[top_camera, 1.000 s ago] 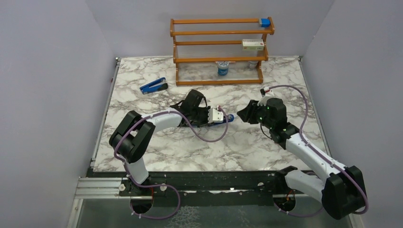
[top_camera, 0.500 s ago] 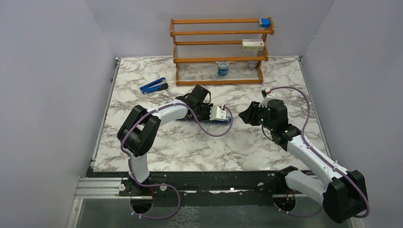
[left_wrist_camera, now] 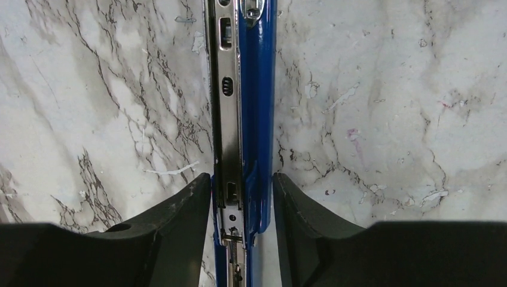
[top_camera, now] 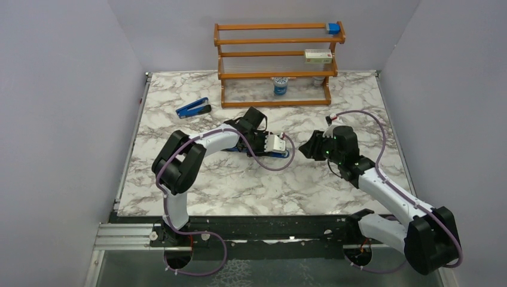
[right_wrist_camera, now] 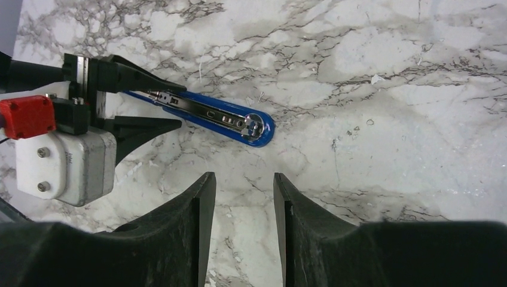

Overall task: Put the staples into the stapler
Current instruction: Place the stapler at the center of the board.

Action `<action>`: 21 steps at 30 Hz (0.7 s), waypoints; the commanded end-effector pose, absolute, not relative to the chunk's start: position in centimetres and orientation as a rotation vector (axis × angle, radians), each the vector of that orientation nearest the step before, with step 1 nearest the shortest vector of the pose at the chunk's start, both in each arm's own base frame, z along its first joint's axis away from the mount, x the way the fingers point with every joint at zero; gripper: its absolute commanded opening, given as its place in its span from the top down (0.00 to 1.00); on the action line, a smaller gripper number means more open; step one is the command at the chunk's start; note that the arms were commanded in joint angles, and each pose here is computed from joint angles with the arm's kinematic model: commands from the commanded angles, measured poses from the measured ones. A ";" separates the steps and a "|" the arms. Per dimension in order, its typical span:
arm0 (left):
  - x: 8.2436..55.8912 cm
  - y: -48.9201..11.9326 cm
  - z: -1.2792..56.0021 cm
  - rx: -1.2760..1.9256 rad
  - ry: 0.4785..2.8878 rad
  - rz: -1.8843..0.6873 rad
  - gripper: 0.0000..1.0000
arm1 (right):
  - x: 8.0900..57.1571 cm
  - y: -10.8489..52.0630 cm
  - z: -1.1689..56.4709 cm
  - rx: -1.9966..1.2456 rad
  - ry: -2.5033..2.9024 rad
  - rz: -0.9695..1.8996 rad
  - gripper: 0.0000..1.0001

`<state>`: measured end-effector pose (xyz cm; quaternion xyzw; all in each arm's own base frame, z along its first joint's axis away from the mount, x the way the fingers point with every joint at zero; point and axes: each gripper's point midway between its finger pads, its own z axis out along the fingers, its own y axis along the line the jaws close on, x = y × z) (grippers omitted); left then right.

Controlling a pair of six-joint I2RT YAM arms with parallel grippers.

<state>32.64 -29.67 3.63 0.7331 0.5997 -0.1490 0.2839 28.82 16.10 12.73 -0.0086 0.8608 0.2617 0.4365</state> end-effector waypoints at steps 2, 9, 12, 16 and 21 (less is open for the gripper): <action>33.6 -30.8 6.4 1.877 1.570 -0.390 0.51 | 28.8 17.2 12.2 -0.089 2.145 0.696 0.56; 36.2 -31.4 12.9 1.552 1.543 -0.388 0.47 | 30.2 18.2 12.3 -0.161 2.124 0.707 0.54; 37.7 -29.7 16.5 1.292 1.568 -0.361 0.42 | 30.8 18.7 11.7 -0.190 2.139 0.713 0.54; 39.4 -25.5 19.2 0.955 1.660 -0.332 0.41 | 32.4 18.7 10.6 -0.169 2.173 0.670 0.54; 42.4 -17.4 21.8 0.430 1.772 -0.134 0.25 | 34.6 18.5 9.3 -0.120 2.205 0.603 0.56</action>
